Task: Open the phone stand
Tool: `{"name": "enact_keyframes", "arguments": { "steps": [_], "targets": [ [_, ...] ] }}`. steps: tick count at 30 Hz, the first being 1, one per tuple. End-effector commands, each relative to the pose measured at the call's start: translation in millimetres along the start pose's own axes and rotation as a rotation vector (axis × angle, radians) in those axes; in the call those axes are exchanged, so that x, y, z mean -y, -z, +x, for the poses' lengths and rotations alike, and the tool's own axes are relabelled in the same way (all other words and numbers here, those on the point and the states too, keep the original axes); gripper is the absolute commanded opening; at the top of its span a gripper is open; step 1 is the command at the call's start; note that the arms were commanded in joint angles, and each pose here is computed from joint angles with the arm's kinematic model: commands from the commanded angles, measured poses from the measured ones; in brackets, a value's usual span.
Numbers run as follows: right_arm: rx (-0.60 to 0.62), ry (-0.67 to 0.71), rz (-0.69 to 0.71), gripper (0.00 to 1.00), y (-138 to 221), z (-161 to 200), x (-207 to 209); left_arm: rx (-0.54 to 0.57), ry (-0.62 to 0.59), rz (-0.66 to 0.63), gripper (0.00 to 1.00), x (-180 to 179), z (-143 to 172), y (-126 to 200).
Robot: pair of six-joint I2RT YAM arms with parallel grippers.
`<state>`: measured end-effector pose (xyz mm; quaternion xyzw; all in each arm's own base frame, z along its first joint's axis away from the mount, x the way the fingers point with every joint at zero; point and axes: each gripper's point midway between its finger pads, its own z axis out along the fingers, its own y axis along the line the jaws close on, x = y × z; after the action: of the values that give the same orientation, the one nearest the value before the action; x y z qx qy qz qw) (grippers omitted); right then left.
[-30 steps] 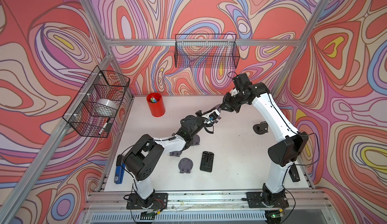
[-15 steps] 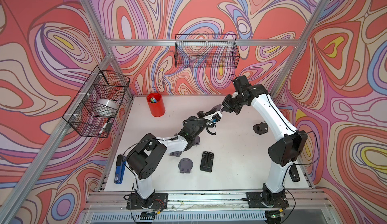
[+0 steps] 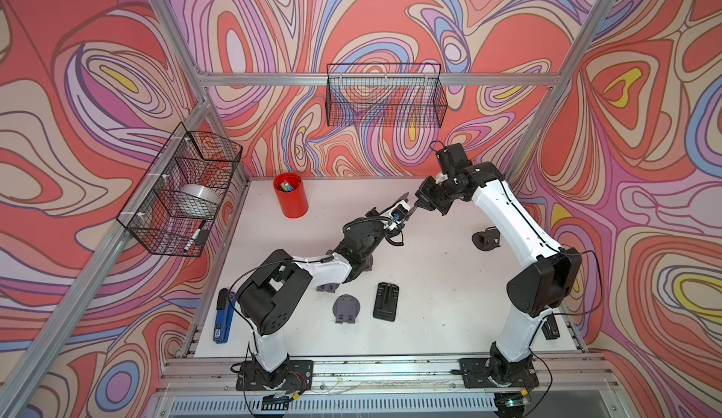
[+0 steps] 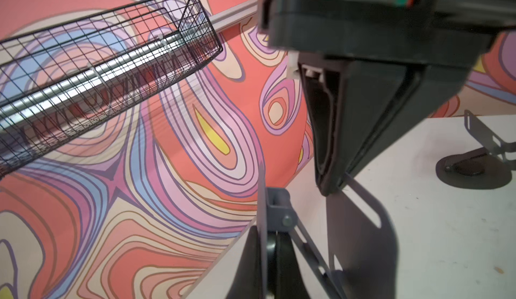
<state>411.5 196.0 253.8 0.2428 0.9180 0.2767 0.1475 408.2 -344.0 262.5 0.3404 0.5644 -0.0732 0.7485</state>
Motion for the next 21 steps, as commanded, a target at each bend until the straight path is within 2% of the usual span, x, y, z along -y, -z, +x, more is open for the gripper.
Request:
{"name": "enact_keyframes", "arguments": {
  "steps": [1,9,21],
  "targets": [
    [0.0,0.058,-0.067,0.0,23.6,22.7,-11.3,0.045,0.202,-0.114,0.0,-42.6,-29.4,-1.2],
    [0.132,0.006,-0.157,0.0,41.6,18.1,-7.2,-0.052,0.41,-0.146,0.0,-50.0,-5.9,6.6],
    [0.191,-0.013,-0.209,0.0,51.6,17.3,-4.8,-0.155,0.679,-0.111,0.0,-31.4,22.2,14.8]
  ]
}}
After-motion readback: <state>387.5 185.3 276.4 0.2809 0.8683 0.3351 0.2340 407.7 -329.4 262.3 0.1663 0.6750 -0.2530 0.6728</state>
